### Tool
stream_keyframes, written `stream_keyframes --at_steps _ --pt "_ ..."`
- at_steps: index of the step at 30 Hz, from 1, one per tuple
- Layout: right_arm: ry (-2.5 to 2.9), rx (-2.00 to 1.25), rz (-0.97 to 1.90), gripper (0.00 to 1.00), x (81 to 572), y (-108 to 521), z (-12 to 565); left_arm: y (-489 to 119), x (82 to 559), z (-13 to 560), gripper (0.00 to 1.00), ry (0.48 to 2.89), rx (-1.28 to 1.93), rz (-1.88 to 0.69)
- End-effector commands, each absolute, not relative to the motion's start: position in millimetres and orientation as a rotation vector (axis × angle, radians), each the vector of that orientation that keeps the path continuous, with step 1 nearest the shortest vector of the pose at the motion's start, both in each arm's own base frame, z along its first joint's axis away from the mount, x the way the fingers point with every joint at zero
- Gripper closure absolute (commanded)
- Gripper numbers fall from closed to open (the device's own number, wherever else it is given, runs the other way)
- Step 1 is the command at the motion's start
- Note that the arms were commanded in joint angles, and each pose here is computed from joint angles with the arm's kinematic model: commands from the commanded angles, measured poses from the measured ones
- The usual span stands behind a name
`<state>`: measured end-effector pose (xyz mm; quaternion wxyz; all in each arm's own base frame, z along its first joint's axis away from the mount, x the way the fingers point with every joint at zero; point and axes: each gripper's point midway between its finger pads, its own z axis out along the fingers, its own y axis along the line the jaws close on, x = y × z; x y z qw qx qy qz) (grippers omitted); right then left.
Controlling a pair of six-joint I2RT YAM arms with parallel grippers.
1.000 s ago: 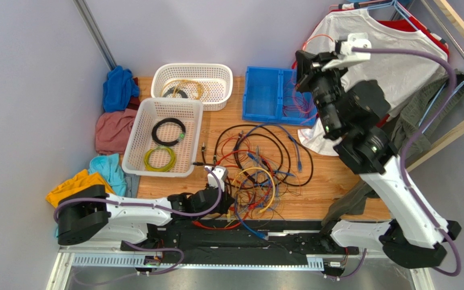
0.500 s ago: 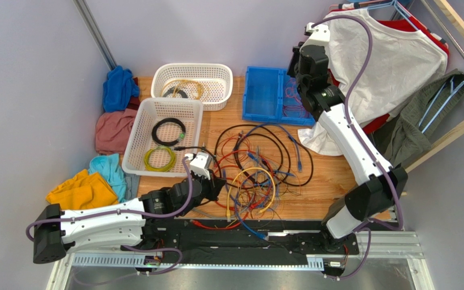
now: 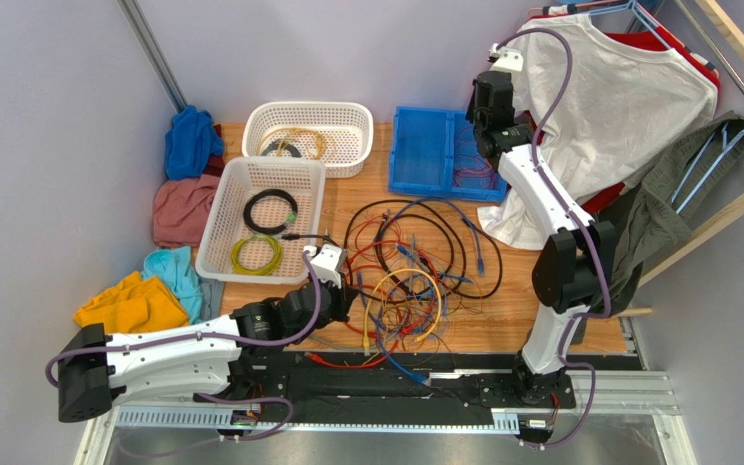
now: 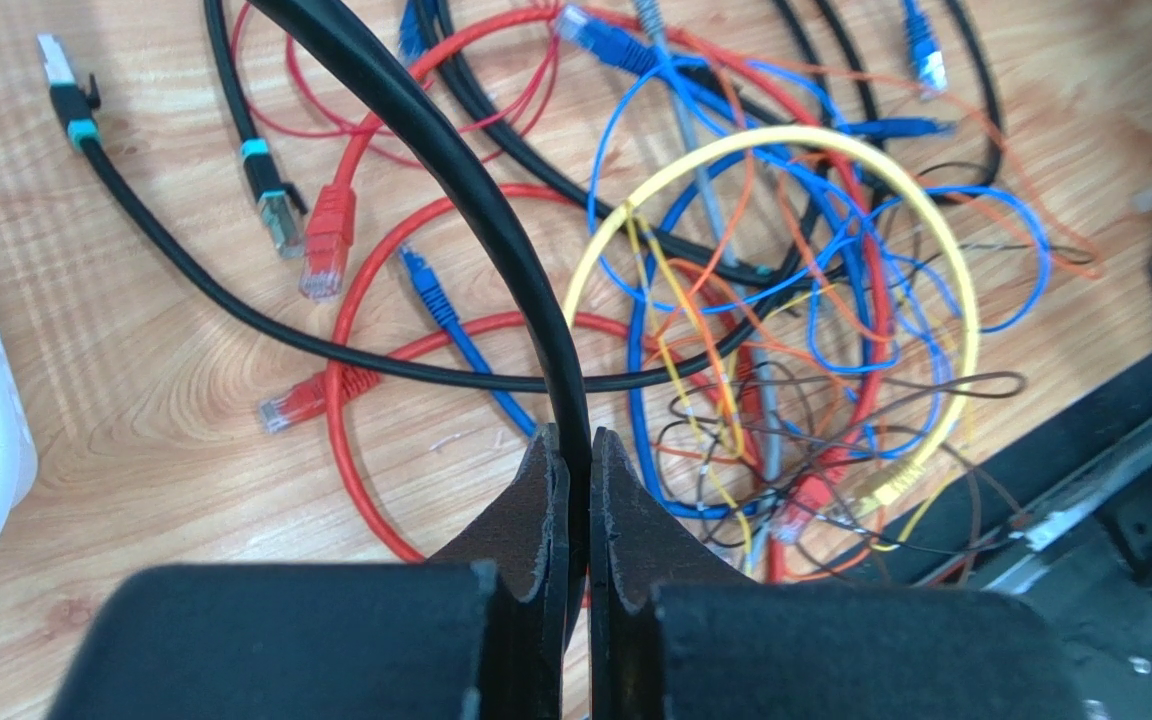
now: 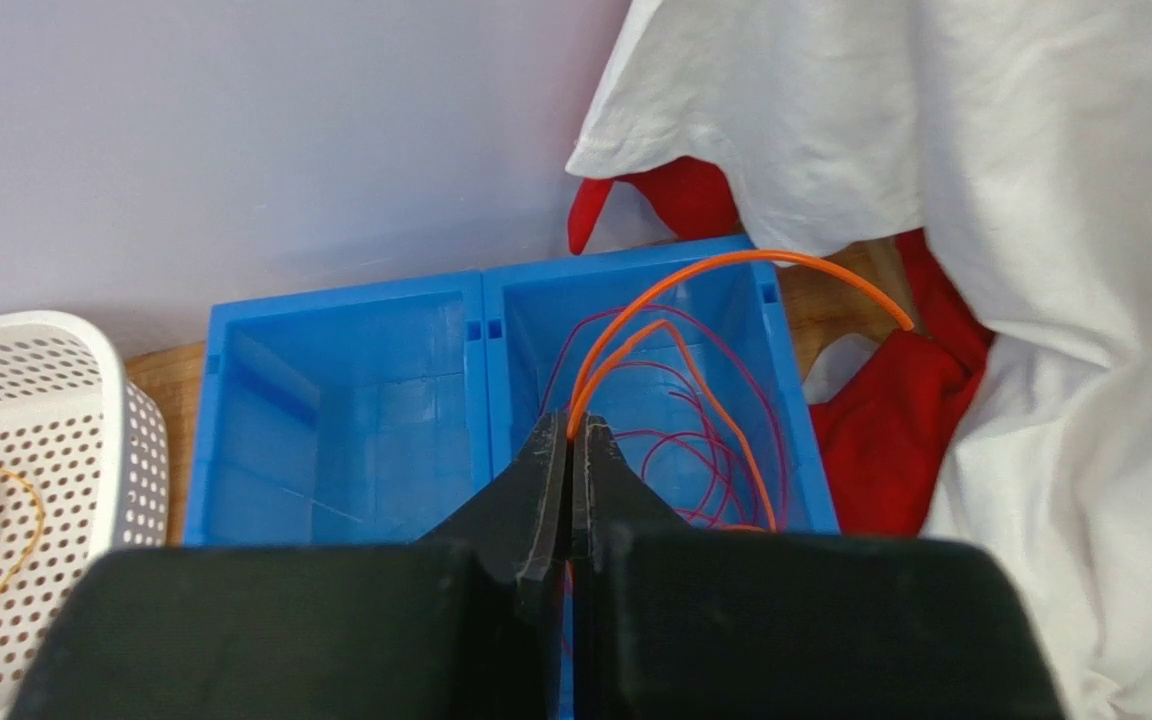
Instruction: Untangle the cables
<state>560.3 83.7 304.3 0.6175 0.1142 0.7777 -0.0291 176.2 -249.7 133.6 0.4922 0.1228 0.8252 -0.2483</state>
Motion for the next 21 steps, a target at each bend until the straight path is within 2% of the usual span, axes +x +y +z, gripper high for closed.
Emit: stream_keyframes --at_steps 1,2,4,5,7,8,10,12,14,16,17,19,20,21 --pt "1.761 0.258 0.020 1.00 594.4 98.2 299.9 -253.6 182.2 130.6 1.00 2.002 0.315 -0.589" --pt "1.832 0.243 0.017 1.00 601.0 102.7 271.1 -253.3 182.0 128.2 1.00 2.009 0.319 -0.585" --pt "1.855 0.264 0.034 0.99 610.8 100.7 268.2 -253.2 183.1 124.8 1.00 2.019 0.322 -0.578" --pt "1.905 0.291 0.034 0.77 611.1 100.1 249.7 -253.6 183.8 125.1 1.00 2.020 0.321 -0.579" --pt "1.900 0.329 0.038 0.58 609.9 96.1 250.6 -254.4 185.2 126.2 1.00 2.022 0.320 -0.579" --pt "1.877 0.348 0.056 0.42 605.2 96.1 259.2 -255.8 186.3 130.3 1.00 2.015 0.315 -0.586" --pt "1.844 0.363 0.089 0.30 598.3 96.5 272.8 -256.3 186.2 133.4 1.00 2.012 0.318 -0.590" --pt "1.787 0.398 0.142 0.27 583.7 95.5 301.5 -259.1 184.7 138.8 1.00 2.002 0.322 -0.616" --pt "1.720 0.419 0.215 0.25 564.2 98.0 338.4 -260.6 184.4 144.1 0.95 1.992 0.315 -0.635" --pt "1.721 0.440 0.292 0.25 545.9 107.2 339.1 -261.0 184.8 149.4 0.91 1.983 0.305 -0.646" --pt "1.678 0.423 0.347 0.25 527.2 116.4 363.1 -261.9 185.2 153.0 0.89 1.978 0.302 -0.651" --pt "1.722 0.408 0.413 0.25 502.0 134.5 348.7 -263.2 185.9 155.0 0.83 1.975 0.306 -0.653" --pt "1.687 0.367 0.490 0.26 478.7 151.7 369.0 -264.7 187.0 158.9 0.81 1.969 0.305 -0.657" --pt "1.755 0.360 0.520 0.27 463.8 162.2 335.9 -268.0 185.3 158.6 0.78 1.974 0.321 -0.666"
